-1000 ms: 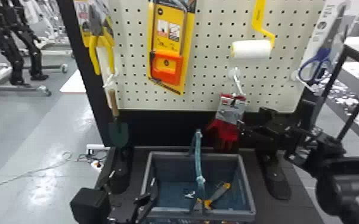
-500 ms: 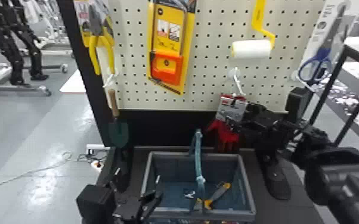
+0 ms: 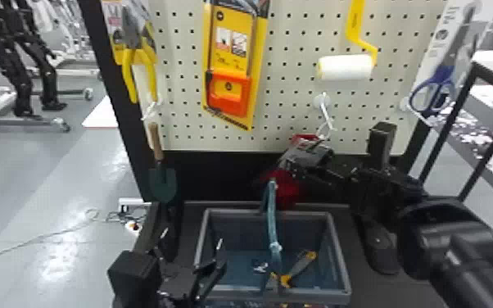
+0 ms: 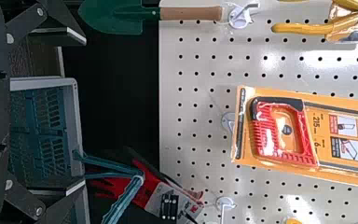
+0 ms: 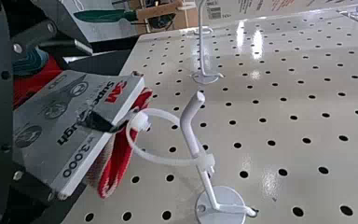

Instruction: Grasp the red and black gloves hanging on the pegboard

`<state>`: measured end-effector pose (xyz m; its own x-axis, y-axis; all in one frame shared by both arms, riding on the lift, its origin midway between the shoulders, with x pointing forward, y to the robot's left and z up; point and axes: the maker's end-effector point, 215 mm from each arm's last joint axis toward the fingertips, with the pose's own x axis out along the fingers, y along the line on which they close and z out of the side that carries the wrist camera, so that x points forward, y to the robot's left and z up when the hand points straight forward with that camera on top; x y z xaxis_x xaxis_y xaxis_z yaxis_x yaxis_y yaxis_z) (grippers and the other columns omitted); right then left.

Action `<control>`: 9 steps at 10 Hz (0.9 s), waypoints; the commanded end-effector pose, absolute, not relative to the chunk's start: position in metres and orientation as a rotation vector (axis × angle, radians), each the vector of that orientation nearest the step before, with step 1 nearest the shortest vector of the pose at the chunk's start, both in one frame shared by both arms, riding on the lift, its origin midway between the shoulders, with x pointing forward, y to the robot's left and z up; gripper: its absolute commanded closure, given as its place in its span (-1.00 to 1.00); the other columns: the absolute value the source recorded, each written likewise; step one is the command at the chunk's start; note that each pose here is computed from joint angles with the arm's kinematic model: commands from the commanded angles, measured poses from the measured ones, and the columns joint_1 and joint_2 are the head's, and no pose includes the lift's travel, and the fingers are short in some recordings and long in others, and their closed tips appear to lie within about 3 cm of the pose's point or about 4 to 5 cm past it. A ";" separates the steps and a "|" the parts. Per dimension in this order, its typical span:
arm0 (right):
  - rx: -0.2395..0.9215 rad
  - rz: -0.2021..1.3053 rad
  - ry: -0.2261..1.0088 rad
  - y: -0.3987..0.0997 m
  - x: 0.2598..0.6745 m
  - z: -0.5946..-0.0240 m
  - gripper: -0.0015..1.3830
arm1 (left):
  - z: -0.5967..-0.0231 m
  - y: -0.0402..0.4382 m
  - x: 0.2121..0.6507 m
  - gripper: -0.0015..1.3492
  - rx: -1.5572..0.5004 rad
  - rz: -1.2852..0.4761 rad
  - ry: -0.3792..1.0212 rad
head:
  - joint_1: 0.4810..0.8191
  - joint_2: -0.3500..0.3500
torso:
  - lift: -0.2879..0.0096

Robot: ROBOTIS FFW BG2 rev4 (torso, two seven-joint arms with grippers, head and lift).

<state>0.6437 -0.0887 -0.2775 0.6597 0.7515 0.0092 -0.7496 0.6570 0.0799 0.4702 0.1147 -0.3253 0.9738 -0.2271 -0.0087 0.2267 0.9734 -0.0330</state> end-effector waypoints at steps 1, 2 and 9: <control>0.094 0.845 0.023 -0.090 0.645 -0.277 0.48 | -0.325 0.115 0.470 -0.65 -0.032 -0.228 0.012 | -0.60 0.00 | 0.26; 0.096 0.838 0.020 -0.091 0.645 -0.277 0.85 | -0.326 0.116 0.470 -0.65 -0.030 -0.227 0.012 | -0.60 0.00 | 0.26; 0.123 0.809 0.021 -0.101 0.643 -0.284 0.87 | -0.327 0.117 0.469 -0.65 -0.027 -0.229 0.014 | -0.60 0.00 | 0.26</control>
